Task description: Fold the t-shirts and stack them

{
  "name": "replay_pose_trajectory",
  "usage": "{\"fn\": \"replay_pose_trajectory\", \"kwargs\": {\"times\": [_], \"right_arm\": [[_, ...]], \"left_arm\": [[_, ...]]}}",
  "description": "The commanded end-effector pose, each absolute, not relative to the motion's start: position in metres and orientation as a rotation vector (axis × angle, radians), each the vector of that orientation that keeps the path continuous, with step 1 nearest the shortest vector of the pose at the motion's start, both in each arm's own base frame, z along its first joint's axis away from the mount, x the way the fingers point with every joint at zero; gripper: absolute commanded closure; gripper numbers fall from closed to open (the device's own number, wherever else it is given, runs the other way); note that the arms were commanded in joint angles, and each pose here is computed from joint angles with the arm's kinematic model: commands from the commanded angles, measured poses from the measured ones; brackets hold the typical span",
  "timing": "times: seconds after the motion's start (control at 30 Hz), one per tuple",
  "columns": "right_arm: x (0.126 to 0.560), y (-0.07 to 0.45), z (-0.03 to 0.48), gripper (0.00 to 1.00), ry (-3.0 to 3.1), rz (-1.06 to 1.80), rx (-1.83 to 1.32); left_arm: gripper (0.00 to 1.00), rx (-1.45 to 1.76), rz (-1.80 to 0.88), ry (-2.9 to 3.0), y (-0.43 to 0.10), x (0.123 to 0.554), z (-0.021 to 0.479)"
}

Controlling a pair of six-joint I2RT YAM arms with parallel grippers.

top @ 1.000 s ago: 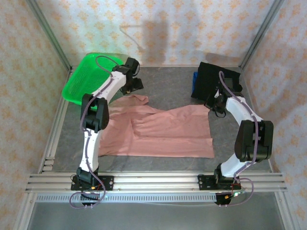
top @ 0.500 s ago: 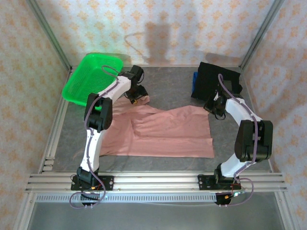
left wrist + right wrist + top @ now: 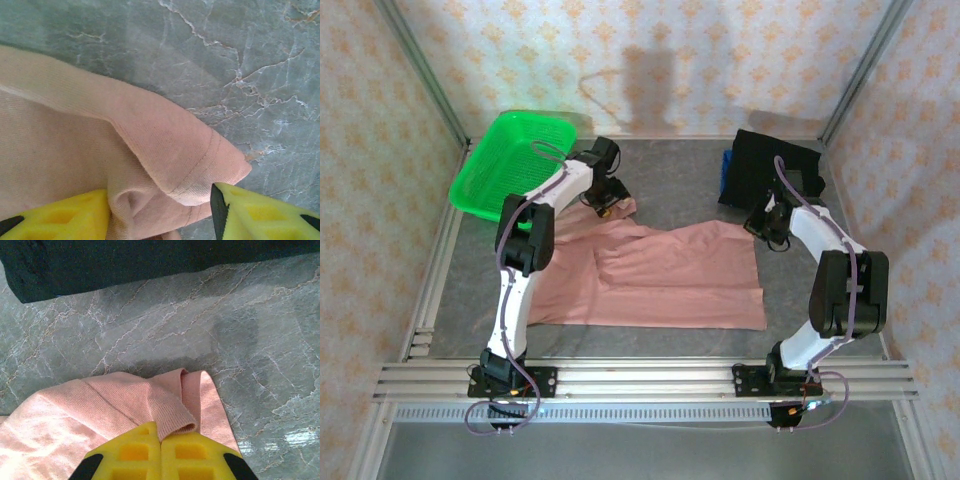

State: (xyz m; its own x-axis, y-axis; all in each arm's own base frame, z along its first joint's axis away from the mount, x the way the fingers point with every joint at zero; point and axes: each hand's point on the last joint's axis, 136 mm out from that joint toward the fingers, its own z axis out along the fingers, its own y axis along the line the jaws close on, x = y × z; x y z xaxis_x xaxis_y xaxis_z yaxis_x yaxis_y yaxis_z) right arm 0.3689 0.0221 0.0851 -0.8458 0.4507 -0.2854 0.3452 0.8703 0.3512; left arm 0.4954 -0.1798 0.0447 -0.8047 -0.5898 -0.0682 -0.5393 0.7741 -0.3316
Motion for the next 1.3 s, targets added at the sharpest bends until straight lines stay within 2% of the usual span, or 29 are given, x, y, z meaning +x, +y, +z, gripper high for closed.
{"fn": "replay_pose_trajectory", "kwargs": {"times": [0.0, 0.17, 0.3, 0.53, 0.9, 1.27], "right_arm": [[0.365, 0.022, 0.091, 1.0, 2.681, 0.416, 0.592], [0.366, 0.022, 0.093, 1.0, 2.684, 0.422, 0.585], [0.366, 0.022, 0.092, 1.0, 2.689, 0.419, 0.58], [0.367, 0.023, 0.09, 1.0, 2.694, 0.427, 0.578], [0.366, 0.024, 0.089, 1.0, 2.699, 0.433, 0.571], [0.366, 0.025, 0.089, 1.0, 2.702, 0.437, 0.572]], "left_arm": [[0.44, -0.898, -0.374, 2.73, -0.163, 0.493, 0.093], [0.44, -0.896, -0.308, 2.685, -0.153, 0.491, 0.113], [0.43, -0.888, -0.376, 2.684, -0.17, 0.495, 0.116], [0.49, -0.945, -0.54, 2.714, -0.215, 0.498, 0.086], [0.51, -1.079, -0.448, 2.691, -0.206, 0.501, 0.048], [0.52, -1.135, -0.397, 2.627, -0.196, 0.515, 0.039]]}}
